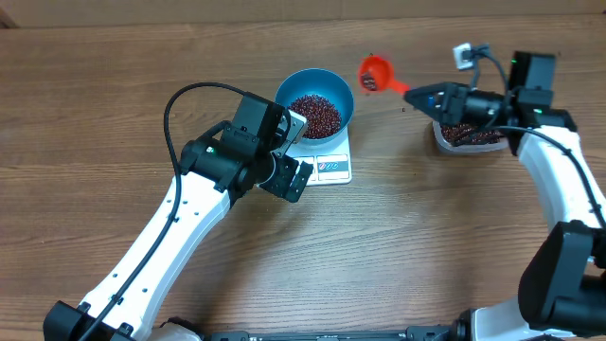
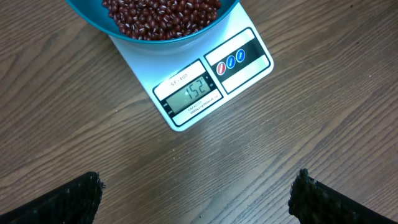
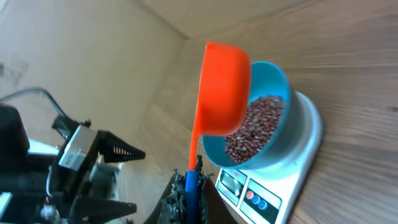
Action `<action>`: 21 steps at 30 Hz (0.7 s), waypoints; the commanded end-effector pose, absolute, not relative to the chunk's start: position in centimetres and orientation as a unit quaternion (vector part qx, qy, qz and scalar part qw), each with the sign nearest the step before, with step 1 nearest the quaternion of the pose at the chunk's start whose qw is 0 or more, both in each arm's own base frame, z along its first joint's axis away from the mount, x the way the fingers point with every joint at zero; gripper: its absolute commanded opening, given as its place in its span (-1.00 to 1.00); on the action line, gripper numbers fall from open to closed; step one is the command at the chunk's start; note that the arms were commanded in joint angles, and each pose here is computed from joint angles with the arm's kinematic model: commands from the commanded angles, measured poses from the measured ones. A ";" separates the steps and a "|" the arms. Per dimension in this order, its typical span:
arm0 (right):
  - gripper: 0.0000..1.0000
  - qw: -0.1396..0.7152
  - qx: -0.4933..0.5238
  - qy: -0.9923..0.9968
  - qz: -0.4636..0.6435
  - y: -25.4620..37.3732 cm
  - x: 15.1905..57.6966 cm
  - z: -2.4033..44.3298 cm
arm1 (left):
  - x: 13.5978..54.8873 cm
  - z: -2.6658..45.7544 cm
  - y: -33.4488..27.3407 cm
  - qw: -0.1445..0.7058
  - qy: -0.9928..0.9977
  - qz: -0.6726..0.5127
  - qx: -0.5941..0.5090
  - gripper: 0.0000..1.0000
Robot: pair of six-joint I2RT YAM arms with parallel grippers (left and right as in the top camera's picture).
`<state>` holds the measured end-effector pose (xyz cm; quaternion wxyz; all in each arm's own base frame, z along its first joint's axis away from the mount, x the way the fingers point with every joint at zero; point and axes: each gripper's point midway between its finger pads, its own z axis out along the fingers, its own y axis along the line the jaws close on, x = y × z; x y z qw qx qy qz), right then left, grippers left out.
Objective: Scoop item into bowl and weigh 150g on scale
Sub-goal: 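Carry the red cup right to the clear bean tub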
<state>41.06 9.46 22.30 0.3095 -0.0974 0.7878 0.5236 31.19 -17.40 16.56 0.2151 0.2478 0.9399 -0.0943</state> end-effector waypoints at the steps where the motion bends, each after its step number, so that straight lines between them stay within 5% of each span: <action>1: -0.93 0.329 -0.041 0.795 0.509 5.4 41.3 23.6 | 31.2 17.5 -17.4 0.229 0.936 -0.099 0.250 0.99; 9: -0.93 0.334 0.116 0.859 0.370 -3.6 40.4 20.9 | 31.2 17.5 -17.4 0.229 0.936 -0.099 0.250 1.00; 14: -0.93 0.328 0.196 0.905 0.189 -9.0 38.9 18.9 | 31.2 17.5 -17.3 0.228 0.936 -0.099 0.250 0.99; 21: -0.93 0.295 0.220 0.929 0.028 -11.6 37.4 17.2 | 31.2 17.5 -17.4 0.229 0.936 -0.099 0.250 0.99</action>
